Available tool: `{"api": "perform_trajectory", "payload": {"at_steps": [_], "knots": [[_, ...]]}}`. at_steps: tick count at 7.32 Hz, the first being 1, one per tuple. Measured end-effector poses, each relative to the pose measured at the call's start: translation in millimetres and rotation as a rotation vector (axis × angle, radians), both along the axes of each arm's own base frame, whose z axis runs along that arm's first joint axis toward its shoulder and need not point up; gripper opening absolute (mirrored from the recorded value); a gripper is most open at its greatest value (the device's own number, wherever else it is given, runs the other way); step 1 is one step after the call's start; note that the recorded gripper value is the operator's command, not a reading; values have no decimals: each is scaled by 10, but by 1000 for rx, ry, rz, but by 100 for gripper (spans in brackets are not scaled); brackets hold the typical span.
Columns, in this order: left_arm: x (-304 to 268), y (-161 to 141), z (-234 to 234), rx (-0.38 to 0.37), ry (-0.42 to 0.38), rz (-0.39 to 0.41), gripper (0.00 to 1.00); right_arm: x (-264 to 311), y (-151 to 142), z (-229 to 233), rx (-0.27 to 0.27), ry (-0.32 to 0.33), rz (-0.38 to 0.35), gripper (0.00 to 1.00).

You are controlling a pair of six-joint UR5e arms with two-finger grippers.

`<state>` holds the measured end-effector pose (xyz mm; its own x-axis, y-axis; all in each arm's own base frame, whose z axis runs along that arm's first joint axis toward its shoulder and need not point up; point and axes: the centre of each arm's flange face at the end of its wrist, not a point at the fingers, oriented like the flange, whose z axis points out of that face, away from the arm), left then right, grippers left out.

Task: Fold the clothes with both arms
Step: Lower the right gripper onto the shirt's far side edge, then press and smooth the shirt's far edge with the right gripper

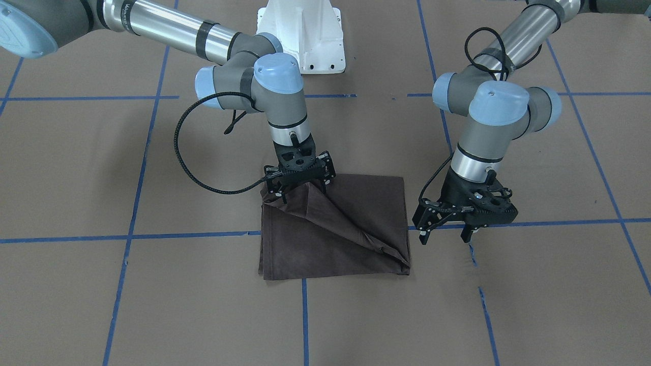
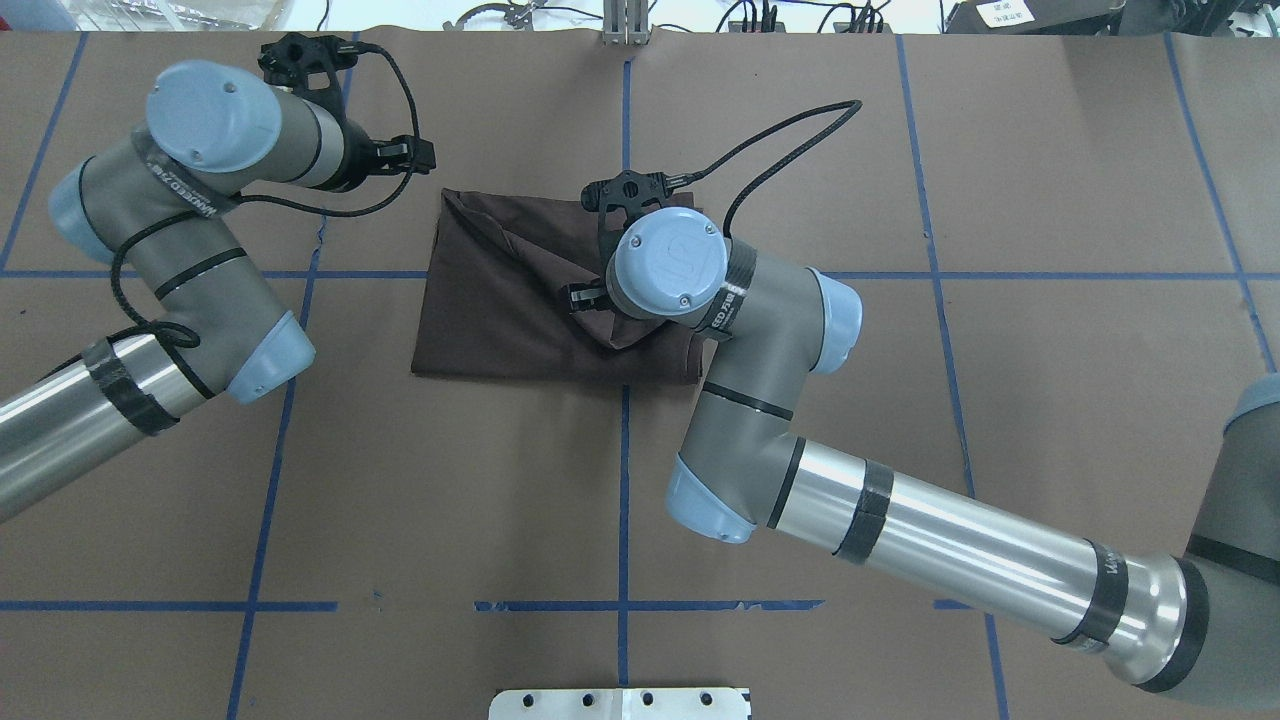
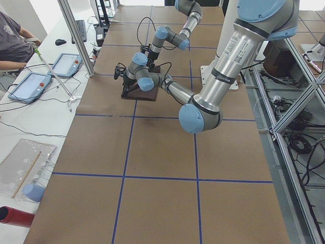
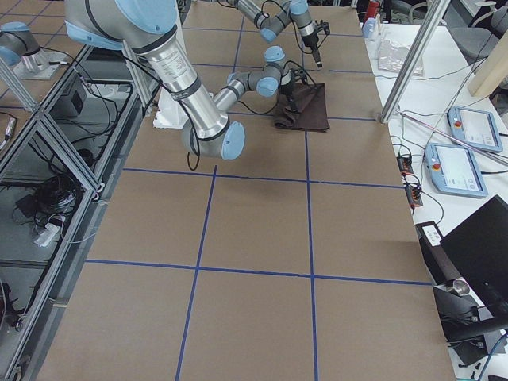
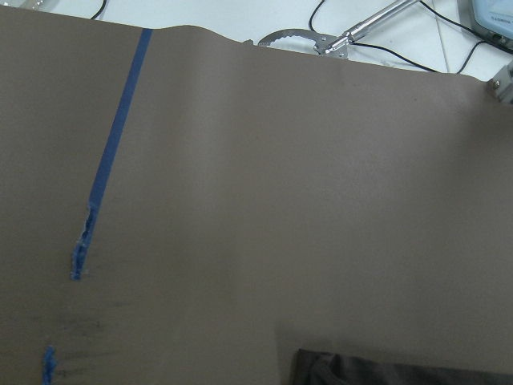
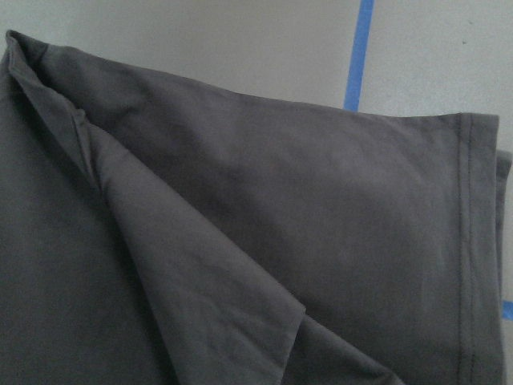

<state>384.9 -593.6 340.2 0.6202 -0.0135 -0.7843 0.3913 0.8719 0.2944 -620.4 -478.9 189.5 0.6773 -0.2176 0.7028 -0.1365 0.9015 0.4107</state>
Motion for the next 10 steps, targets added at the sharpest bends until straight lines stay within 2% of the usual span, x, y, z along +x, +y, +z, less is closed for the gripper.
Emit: {"api": "perform_trajectory", "payload": {"at_steps": [2,4,6,7,10], "knots": [[-72,62,60,8,-8,8,100,-162,194,-36,19,18,-6,65],[-77,70,76,4,-7,7,100,-293,365,-31,34,28,-19,55],[-73,73,84,1,-7,7,100,-335,418,-10,36,35,-27,12],[-72,73,87,0,-7,7,100,-343,420,1,40,40,-32,2],[-70,72,82,-1,-5,5,100,-340,389,45,75,69,-56,0]]}}
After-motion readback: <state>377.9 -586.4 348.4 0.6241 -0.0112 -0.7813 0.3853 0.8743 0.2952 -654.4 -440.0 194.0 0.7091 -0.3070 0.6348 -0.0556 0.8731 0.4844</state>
